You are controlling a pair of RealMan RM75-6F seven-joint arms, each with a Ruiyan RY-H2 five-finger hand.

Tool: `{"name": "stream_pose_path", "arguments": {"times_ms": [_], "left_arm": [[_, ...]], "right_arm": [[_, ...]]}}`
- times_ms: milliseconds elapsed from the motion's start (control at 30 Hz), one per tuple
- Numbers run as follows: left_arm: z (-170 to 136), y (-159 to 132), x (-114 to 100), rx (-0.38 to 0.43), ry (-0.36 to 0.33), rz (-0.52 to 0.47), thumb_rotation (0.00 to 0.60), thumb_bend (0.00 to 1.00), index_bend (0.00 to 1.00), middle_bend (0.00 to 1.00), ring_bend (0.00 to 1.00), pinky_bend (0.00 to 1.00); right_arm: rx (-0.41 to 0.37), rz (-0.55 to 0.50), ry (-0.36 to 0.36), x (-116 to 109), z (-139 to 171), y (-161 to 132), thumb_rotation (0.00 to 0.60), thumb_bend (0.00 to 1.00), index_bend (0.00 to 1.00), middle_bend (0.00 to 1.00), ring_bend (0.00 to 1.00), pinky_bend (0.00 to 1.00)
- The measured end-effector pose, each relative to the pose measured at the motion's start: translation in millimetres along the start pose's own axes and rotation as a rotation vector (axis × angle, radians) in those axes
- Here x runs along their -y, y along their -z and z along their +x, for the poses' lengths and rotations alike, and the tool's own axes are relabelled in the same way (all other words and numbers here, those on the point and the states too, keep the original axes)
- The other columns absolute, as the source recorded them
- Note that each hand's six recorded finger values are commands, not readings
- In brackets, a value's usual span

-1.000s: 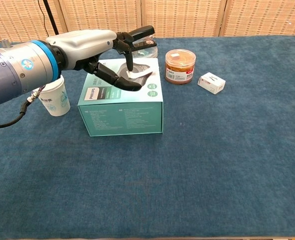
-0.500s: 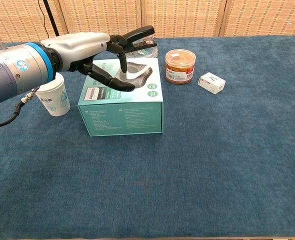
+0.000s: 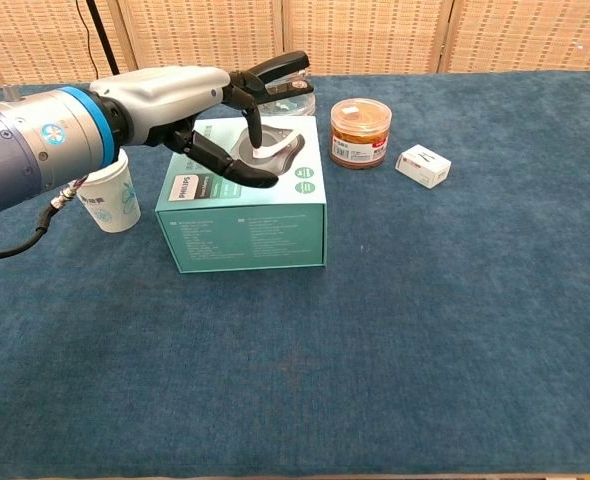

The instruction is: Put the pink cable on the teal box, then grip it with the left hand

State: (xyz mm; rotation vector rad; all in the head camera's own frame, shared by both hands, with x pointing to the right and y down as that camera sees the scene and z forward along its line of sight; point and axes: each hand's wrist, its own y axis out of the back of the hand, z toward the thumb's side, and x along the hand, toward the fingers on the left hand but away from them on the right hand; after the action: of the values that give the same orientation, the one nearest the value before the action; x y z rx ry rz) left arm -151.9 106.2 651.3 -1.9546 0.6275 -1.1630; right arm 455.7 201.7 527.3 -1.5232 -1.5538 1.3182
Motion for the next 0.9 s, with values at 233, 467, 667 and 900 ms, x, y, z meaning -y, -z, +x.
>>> {"name": "stream_pose_path", "arguments": {"times_ms": [233,467,667,900], "left_arm": [[1.3,-2.6,4.8,-0.006,0.008,0.007,0.235,0.0,0.38,0.0,0.0,0.0],[4.4,0.1,5.6,-0.015,0.005,0.004,0.236,0.0,0.38,0.0,0.0,0.0],[5.9,0.7,6.1,-0.017,0.007,0.003,0.235,0.0,0.38,0.0,0.0,0.0],[3.6,-6.9,6.3,0.001,0.011,0.005,0.235,0.0,0.38,0.0,0.0,0.0]], "right_arm": [[0.0,-0.006,0.003,-1.8,0.4,-0.3,0.6,0.0,0.13,0.0,0.0,0.0],[0.002,-0.009,-0.002,-1.7,0.2,0.4,0.6,0.0,0.13,0.0,0.0,0.0],[0.003,-0.009,-0.002,-2.2,0.1,0.6,0.6,0.0,0.13,0.0,0.0,0.0],[0.006,-0.013,-0.002,-3.2,0.3,1.1,0.6,0.0,0.13,0.0,0.0,0.0]]}}
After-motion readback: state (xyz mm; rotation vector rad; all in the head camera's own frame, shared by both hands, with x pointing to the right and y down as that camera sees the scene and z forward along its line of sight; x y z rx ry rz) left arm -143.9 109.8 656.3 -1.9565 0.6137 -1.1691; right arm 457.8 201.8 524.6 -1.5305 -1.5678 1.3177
